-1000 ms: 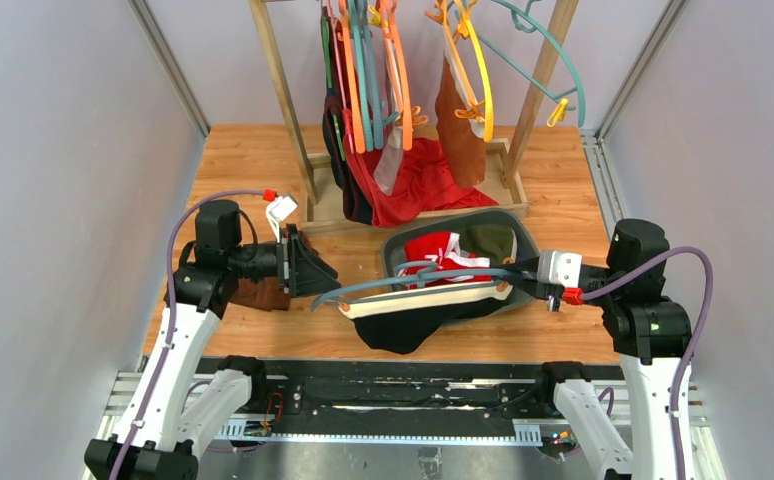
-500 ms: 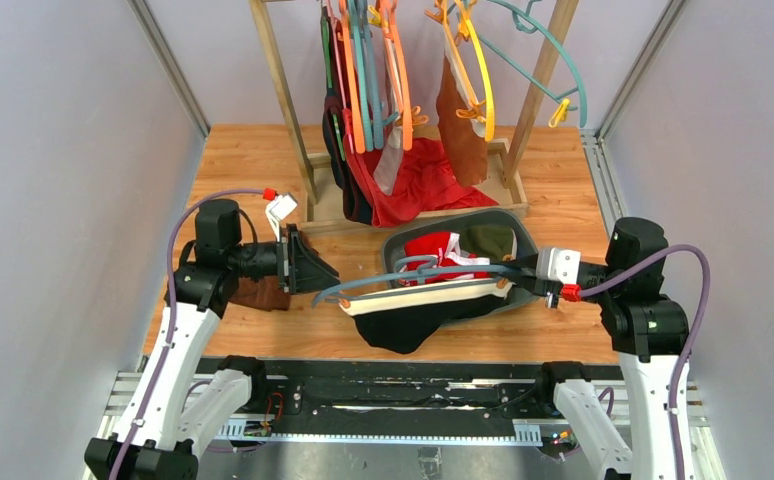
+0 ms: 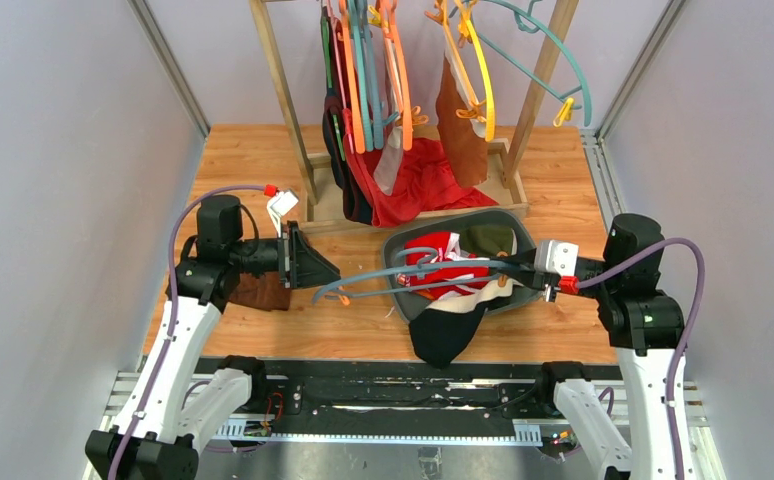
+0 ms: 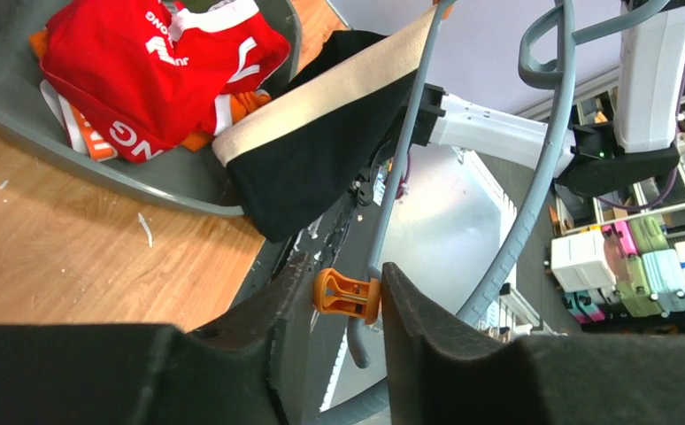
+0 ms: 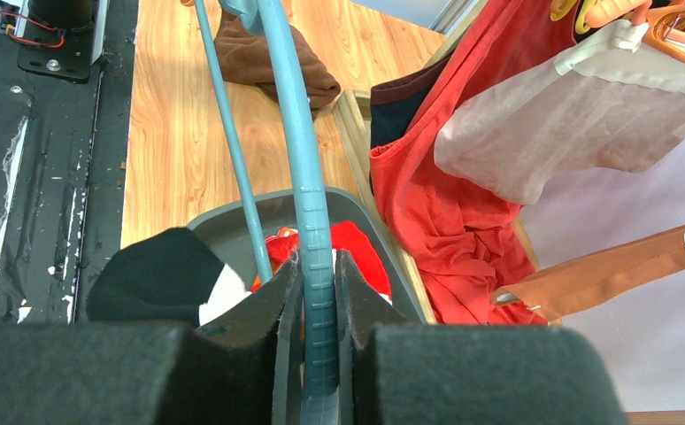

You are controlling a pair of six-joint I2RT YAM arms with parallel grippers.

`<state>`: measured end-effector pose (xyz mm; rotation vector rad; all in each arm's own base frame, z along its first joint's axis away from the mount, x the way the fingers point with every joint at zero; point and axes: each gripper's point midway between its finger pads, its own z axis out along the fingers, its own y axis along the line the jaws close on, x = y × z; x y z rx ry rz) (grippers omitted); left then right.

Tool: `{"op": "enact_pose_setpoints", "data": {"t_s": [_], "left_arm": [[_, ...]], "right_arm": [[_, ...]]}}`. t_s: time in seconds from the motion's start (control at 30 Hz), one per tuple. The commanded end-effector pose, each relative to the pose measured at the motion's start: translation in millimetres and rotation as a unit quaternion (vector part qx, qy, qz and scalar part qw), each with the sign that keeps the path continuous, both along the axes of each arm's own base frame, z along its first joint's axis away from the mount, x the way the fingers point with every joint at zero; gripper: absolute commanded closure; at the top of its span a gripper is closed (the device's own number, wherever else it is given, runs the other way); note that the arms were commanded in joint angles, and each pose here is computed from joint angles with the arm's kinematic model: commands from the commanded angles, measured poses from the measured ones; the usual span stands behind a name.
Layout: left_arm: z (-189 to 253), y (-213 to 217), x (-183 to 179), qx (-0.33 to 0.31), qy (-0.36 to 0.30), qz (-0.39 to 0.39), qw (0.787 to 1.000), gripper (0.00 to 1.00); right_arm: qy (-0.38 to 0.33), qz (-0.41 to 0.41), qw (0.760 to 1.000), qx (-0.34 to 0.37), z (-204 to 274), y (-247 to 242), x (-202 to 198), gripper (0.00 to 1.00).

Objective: Remove the underwear clipped to the hanger
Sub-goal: Remove the underwear from the hanger.

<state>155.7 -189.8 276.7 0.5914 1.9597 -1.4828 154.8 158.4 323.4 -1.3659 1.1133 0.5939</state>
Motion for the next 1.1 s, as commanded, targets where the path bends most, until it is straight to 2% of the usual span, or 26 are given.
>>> {"op": "enact_pose_setpoints", "data": {"t_s": [0.0, 0.1, 0.2, 0.33, 0.47, 0.63, 0.9, 1.07], "left_arm": [[11.6, 1.0, -1.5, -0.005, -0.016, -0.004, 1.0, 0.61], [13.7, 1.6, -1.9, -0.003, -0.029, -0.002, 1.0, 0.44], [17.2, 3.5, -0.5, 0.006, -0.059, 0.003, 0.998, 0.33], [19.8, 12.9, 11.7, 0.055, -0.13, 0.036, 0.989, 0.24], [22.8, 29.7, 32.3, 0.118, -0.217, 0.088, 0.965, 0.16], [30.7, 43.5, 47.3, 0.153, -0.295, 0.129, 0.934, 0.12], [36.7, 38.1, 31.0, 0.156, -0.355, 0.068, 0.919, 0.09], [33.9, 35.3, 18.2, 0.158, -0.393, 0.023, 0.906, 0.13]], "right_arm": [[-0.006, -0.001, 1.0, 0.005, 3.0, 2.1, 5.7, 0.99], [0.001, -0.001, 1.0, 0.008, 1.4, 2.8, 6.5, 0.99], [0.008, 0.0, 1.0, 0.007, -2.6, 3.2, 5.7, 0.99], [0.018, 0.003, 1.0, -0.001, -11.8, 2.7, 2.7, 0.99], [0.026, 0.005, 1.0, -0.008, -18.8, 2.3, -0.2, 0.99], [0.043, 0.009, 0.999, -0.007, -21.6, 4.5, -0.3, 0.99], [0.07, 0.004, 0.997, -0.019, -28.5, 11.8, 5.0, 1.0], [0.07, 0.009, 0.997, -0.032, -30.9, 21.8, 6.3, 0.99]]}}
